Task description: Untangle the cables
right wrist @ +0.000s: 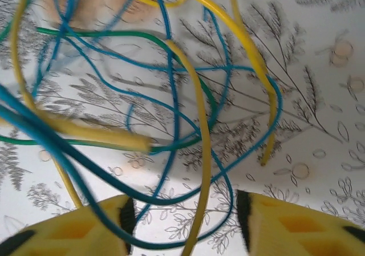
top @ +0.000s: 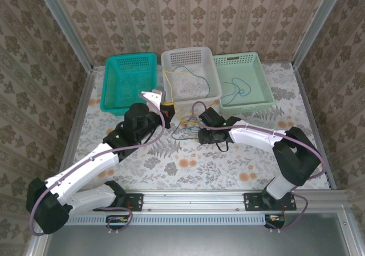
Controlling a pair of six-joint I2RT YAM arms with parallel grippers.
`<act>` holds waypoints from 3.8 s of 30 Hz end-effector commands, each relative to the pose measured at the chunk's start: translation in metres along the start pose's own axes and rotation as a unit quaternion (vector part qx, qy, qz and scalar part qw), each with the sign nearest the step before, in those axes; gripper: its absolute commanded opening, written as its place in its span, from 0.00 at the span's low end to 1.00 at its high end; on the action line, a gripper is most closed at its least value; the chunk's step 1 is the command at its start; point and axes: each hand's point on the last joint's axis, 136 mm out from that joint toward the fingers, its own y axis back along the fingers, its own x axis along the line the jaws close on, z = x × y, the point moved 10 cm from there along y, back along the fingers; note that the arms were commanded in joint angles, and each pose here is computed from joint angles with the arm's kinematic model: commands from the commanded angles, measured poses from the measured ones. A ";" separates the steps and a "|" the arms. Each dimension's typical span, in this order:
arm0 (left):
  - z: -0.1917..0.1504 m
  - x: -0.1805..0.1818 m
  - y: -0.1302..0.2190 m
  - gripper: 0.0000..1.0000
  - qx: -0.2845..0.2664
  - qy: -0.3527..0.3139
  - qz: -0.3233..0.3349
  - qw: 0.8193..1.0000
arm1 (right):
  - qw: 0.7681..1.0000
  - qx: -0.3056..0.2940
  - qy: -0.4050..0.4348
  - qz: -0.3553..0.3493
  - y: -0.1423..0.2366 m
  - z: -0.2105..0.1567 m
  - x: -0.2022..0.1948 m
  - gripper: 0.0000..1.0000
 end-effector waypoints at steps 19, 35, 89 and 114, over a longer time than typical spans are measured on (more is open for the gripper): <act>0.017 0.017 0.063 0.03 0.071 0.024 -0.009 0.997 | 0.996 0.043 -0.068 0.026 -0.017 -0.008 -0.015 0.36; 0.008 0.024 0.061 0.03 0.126 0.018 0.014 0.992 | 0.997 -0.017 0.074 0.007 0.016 -0.006 -0.005 0.68; 0.073 0.241 -0.020 0.02 0.265 -0.070 0.109 0.956 | 0.998 -0.061 -0.019 -0.028 0.046 -0.023 -0.037 0.76; 0.060 0.083 -0.023 1.00 0.197 -0.252 0.068 0.945 | 0.984 -0.089 -0.150 0.032 0.054 0.009 -0.055 0.70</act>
